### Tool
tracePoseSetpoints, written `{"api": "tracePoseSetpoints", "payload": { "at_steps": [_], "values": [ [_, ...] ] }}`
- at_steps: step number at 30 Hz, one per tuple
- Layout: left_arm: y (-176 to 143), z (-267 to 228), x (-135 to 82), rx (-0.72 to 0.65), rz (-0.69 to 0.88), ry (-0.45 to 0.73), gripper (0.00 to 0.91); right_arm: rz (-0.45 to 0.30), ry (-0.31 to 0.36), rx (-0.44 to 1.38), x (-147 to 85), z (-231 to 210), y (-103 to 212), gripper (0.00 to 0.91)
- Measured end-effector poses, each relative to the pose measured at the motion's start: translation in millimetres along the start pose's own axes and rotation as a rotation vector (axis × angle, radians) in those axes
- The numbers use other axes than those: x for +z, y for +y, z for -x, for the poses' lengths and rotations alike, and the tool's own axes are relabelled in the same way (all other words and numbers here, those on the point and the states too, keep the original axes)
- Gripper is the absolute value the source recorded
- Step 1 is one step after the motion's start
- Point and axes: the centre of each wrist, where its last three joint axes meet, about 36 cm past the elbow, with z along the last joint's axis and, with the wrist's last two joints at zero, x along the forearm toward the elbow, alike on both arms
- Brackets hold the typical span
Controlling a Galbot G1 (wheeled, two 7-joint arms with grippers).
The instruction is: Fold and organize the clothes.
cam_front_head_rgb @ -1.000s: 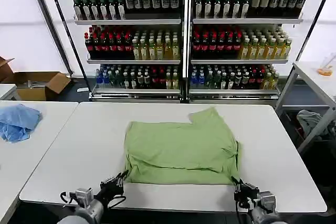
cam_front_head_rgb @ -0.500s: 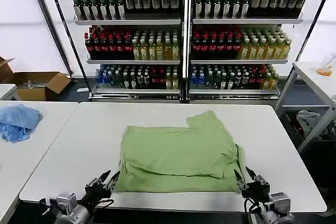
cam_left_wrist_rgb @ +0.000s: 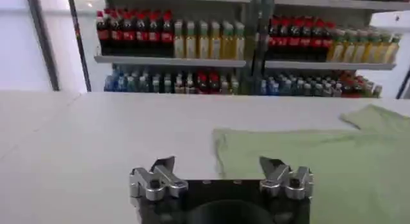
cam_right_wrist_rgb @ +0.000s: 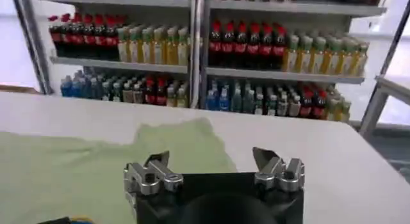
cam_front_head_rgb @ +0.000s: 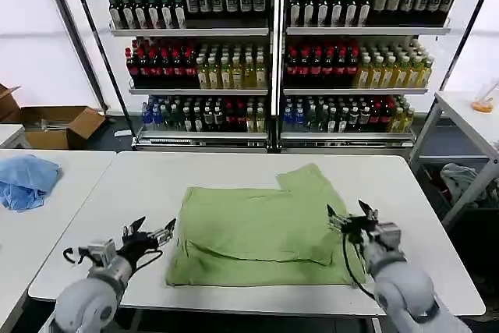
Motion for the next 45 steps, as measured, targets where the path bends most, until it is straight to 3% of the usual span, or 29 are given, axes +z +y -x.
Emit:
{"api": "tracePoseSetpoints", "payload": {
  "at_steps": [12,30,31,32,33,34,37,45],
  "values": [
    [0,101,-33,-0.033,0.034,0.061,0.907,0.020,0.061,0.014,-44,102,32,0.907],
    [-22,166,-34,-0.027,0.062,0.145,0.907,-0.001,0.180,0.094,-43,161,30,0.907],
    [-23,167,-34,-0.023,0.063,0.146,0.806,0.001,0.184,0.094,-42,162,29,0.514],
    [-25,168,-35,-0.017,0.064,0.146,0.635,0.002,0.188,0.094,-41,163,29,0.343],
    [-26,169,-35,-0.015,0.065,0.147,0.282,0.004,0.191,0.094,-41,164,29,0.081],
    [-27,170,-35,-0.013,0.067,0.148,0.202,0.007,0.195,0.094,-40,165,29,0.010],
    [-30,174,-34,-0.010,0.068,0.153,0.091,0.017,0.206,0.092,-37,167,30,0.000],
    [-36,181,-32,0.010,0.056,0.156,0.091,0.033,0.225,0.085,-31,167,28,0.000]
  ]
}}
